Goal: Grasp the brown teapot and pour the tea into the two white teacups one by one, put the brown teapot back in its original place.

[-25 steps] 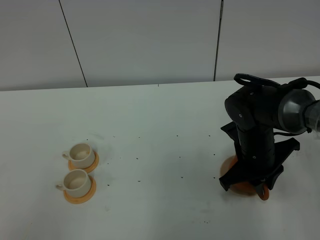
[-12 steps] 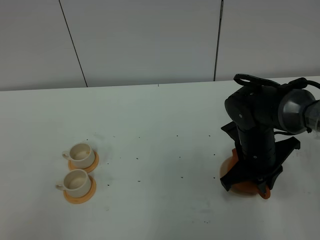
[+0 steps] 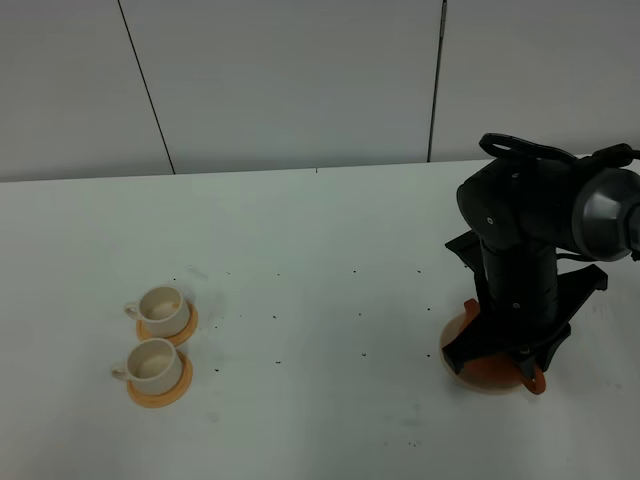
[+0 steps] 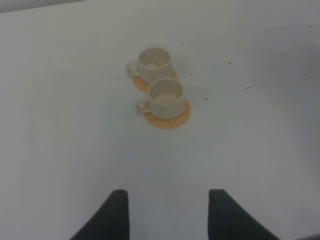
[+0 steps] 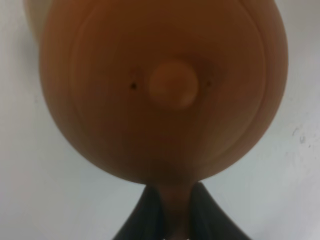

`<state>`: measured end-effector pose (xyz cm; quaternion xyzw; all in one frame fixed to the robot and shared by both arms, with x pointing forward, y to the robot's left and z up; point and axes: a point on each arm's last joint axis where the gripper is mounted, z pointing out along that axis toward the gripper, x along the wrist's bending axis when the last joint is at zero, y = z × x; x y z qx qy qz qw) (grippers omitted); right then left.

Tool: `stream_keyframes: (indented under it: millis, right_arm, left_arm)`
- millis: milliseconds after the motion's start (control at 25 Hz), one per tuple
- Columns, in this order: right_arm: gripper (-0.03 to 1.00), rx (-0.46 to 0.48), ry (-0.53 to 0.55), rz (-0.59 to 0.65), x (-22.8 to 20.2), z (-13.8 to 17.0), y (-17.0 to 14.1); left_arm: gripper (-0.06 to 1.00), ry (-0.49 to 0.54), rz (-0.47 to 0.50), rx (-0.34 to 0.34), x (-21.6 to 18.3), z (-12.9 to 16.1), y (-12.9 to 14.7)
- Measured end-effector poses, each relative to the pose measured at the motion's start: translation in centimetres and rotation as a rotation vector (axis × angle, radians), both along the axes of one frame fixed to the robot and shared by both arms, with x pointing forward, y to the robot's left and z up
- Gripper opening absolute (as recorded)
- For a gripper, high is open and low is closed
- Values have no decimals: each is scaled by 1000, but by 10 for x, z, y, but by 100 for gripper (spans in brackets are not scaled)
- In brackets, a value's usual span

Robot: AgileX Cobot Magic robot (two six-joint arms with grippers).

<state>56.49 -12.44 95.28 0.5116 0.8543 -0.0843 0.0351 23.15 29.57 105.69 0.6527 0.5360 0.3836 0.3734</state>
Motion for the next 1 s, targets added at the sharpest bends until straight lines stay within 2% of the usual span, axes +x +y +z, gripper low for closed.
stream_keyframes:
  millis: [240, 600, 1000]
  right_arm:
    - [9, 5, -6, 0, 0, 1, 0]
    - [9, 60, -73, 33, 2, 22, 3]
    - [9, 215, -170, 104, 20, 61, 22]
  left_arm:
    - [43, 0, 0, 0, 0, 0, 0]
    - [43, 0, 0, 0, 0, 0, 0]
    - [43, 0, 0, 0, 0, 0, 0]
